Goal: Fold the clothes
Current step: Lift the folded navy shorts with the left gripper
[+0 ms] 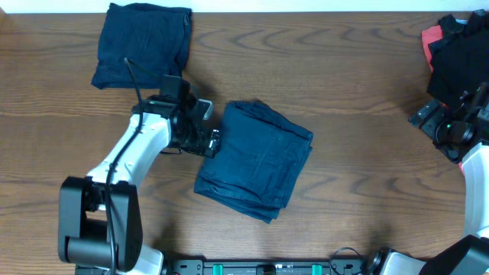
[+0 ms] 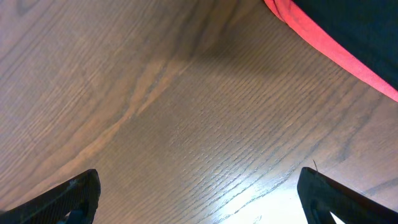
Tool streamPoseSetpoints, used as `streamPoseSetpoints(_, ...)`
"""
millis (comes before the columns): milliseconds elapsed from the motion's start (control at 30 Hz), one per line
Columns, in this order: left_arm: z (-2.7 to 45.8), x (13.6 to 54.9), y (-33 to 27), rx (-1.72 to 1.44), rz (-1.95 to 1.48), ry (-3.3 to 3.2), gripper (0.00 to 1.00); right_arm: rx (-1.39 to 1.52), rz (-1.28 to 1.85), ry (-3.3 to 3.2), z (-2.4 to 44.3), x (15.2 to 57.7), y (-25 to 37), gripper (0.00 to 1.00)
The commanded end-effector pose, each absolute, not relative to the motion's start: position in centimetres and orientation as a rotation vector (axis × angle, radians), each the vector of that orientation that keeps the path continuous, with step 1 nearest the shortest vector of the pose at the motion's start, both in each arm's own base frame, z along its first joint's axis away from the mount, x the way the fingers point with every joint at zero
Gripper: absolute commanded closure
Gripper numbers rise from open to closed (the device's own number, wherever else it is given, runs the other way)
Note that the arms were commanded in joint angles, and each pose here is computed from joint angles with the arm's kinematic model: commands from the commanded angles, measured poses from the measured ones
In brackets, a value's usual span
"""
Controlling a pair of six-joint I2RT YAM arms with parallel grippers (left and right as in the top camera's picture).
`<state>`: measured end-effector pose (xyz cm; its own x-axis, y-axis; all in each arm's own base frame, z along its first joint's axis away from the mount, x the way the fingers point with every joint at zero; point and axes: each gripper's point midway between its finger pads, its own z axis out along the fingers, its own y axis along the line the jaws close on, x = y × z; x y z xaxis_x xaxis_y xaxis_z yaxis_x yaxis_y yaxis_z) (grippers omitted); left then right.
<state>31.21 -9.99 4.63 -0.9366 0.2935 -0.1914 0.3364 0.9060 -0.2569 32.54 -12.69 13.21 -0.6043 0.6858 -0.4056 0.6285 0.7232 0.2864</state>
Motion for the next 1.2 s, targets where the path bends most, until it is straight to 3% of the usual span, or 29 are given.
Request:
streamPoseSetpoints(0, 4.7, 31.2, -11.9, 0.623, -0.644, 2.856, 0.02, 0.988, 0.138, 2.431, 13.4, 32.7, -13.1, 0.01)
streamPoseSetpoints(600, 1.5, 27.9, -15.6, 0.553, -1.156, 2.943, 0.00, 0.988, 0.138, 2.431, 13.4, 32.7, -13.1, 0.01)
streamPoseSetpoints(667, 1.6, 27.5, -15.7, 0.550, -1.168, 2.954, 0.06, 0.989, 0.138, 2.431, 13.4, 32.7, -13.1, 0.01)
streamPoseSetpoints(767, 1.7, 27.3, -16.1, 0.553, -1.186, 2.953, 0.23, 0.988, 0.138, 2.431, 13.4, 32.7, -13.1, 0.01)
streamPoseSetpoints(900, 1.7, 27.3, -16.5, 0.584, -1.182, 2.943, 0.28, 0.989, 0.138, 2.432, 13.4, 32.7, -13.1, 0.01)
streamPoseSetpoints(967, 1.6, 27.5, -16.9, 0.608, -1.176, 2.927, 0.47, 0.989, 0.138, 2.431, 13.4, 32.7, -13.1, 0.01)
streamPoseSetpoints(1067, 1.5, 27.9, -17.5, 0.643, -1.164, 2.896, 0.64, 0.989, 0.138, 2.432, 13.4, 32.7, -13.1, 0.01)
streamPoseSetpoints(1167, 1.5, 28.3, -18.2, 0.685, -1.152, 2.862, 0.65, 0.989, 0.138, 2.432, 13.4, 32.7, -13.1, 0.01)
